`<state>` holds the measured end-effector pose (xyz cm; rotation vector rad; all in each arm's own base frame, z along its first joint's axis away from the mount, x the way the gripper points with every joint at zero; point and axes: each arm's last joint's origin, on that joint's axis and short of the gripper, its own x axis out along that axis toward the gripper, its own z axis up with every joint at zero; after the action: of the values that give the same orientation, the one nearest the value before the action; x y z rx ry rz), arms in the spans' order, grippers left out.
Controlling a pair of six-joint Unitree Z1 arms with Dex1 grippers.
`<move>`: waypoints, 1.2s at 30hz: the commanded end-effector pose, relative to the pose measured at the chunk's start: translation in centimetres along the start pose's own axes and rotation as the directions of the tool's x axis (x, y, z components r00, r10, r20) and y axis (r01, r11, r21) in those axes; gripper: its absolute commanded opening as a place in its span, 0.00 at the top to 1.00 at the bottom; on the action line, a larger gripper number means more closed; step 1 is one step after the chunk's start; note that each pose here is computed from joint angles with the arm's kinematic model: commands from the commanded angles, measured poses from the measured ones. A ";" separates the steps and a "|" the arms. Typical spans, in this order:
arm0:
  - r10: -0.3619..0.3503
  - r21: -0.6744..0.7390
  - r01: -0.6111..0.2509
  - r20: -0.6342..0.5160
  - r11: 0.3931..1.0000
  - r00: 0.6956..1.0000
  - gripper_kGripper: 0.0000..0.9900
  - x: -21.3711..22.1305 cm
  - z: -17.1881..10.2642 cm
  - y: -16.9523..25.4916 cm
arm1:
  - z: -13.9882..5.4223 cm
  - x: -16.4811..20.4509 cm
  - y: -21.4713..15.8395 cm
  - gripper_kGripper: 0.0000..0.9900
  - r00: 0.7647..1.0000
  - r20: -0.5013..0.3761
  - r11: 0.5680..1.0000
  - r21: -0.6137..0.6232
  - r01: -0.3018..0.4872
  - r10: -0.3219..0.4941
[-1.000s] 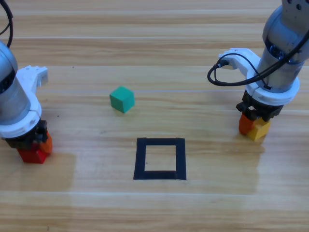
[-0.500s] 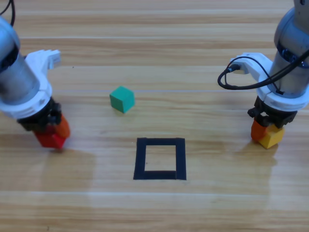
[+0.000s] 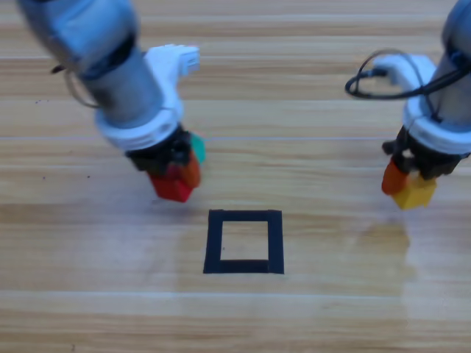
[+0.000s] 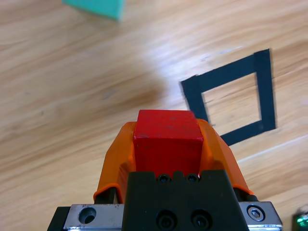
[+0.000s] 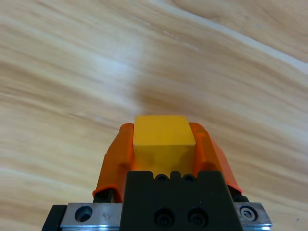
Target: Stack the blocks in the rectangular block: red at the bottom, yellow in the middle, green on top
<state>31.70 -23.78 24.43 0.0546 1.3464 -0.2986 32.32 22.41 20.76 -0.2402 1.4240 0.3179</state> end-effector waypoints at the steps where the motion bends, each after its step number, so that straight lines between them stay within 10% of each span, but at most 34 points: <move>1: 0.068 0.015 -0.067 -0.049 0.998 0.996 1.00 2.3 -0.8 -5.4 | -3.5 -6.2 1.2 1.00 0.990 0.135 0.991 0.130 0.015 -0.033; 20: 0.156 -0.321 -0.185 -0.112 0.929 0.981 1.00 4.1 -0.8 -9.4 | -3.5 -2.9 3.6 1.00 0.996 0.058 0.978 0.199 0.059 -0.072; 36: 0.198 -0.297 -0.227 -0.126 0.927 0.972 1.00 6.4 -0.9 -12.9 | -3.3 -2.4 3.5 1.00 0.994 0.053 0.977 0.192 0.089 -0.101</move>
<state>29.38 -36.32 22.20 -0.1062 1.4319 0.0718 27.83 23.36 26.04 -0.0538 1.2919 0.1411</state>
